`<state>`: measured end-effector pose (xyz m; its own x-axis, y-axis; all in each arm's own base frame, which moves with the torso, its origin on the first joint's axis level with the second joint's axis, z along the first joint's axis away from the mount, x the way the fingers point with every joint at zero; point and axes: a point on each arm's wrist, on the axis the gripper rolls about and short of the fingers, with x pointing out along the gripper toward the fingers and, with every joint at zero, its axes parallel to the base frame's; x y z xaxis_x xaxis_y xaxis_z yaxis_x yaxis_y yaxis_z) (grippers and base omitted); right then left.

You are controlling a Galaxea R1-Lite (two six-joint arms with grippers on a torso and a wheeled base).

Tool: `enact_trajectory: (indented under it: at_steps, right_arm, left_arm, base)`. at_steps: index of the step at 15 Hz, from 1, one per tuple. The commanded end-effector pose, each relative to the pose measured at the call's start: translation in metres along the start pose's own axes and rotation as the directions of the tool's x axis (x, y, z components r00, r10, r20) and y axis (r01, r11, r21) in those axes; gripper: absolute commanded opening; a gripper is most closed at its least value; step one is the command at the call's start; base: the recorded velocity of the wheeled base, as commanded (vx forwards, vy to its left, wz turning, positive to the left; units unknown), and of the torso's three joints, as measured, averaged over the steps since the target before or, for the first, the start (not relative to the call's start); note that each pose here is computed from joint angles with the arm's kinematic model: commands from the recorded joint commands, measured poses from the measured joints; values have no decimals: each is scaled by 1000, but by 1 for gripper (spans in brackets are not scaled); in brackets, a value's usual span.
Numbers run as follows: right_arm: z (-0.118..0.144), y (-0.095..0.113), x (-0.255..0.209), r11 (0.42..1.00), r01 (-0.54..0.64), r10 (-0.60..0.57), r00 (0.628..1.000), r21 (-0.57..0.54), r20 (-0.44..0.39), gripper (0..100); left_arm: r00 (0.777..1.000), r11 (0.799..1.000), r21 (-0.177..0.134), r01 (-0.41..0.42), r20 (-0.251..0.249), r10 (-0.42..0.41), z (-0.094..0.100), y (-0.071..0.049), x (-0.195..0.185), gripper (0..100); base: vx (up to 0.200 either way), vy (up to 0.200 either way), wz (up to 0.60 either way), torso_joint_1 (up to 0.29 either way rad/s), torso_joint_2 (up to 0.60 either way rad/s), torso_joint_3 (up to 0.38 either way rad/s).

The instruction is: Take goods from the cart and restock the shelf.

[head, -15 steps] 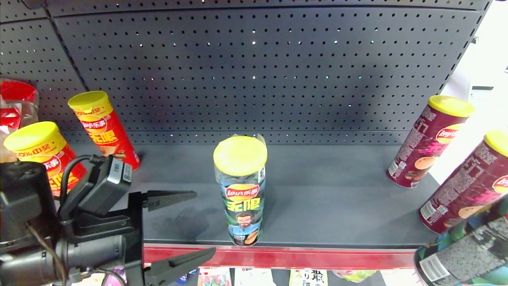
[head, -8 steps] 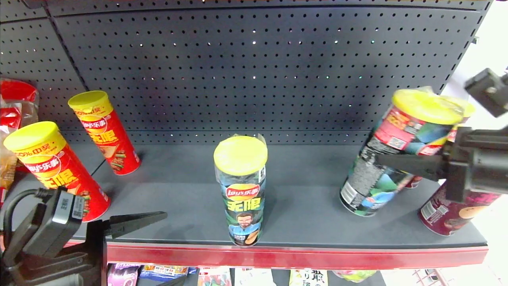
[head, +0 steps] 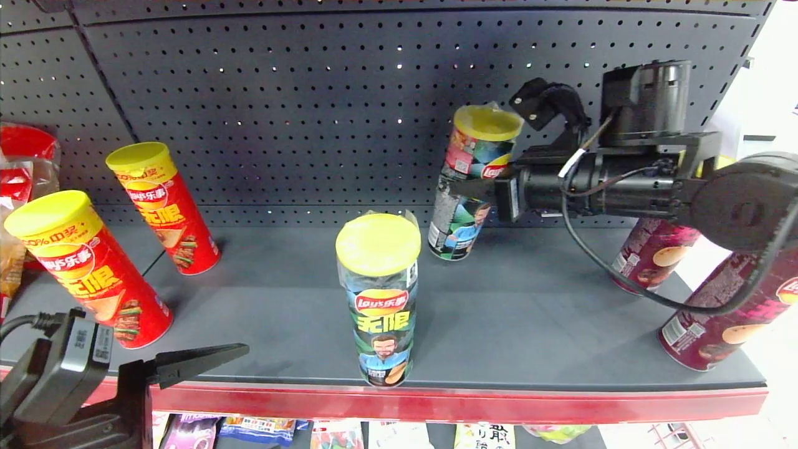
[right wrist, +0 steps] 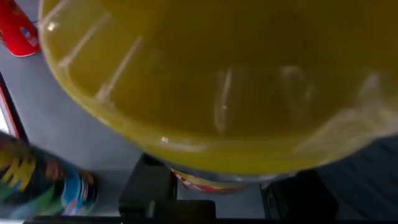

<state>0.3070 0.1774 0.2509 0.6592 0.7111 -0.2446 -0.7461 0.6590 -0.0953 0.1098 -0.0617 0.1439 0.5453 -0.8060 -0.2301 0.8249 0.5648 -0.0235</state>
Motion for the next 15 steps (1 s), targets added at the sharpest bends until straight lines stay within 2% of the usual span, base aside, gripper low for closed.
enact_trajectory:
  at_steps: [1, 7, 15]
  right_arm:
    - [-13, 5, 29, 999, -36, 36, 998, 7, -42, 0]
    - [-19, 29, 41, 995, -103, 104, 992, 14, -67, 0]
    - [-27, 38, 47, 995, -103, 104, 990, 15, -96, 0]
  left_arm:
    - [1000, 1000, -1, 0, -1, 0, 0, 0, 0, 100]
    - [1000, 999, -23, -26, -8, 26, -3, 3, -2, 100]
    - [1000, 999, -24, -29, -3, 28, -5, 1, -5, 100]
  base:
    - [0, 0, 0, 0, 0, 0]
    - [0, 0, 0, 0, 0, 0]
    - [0, 0, 0, 0, 0, 0]
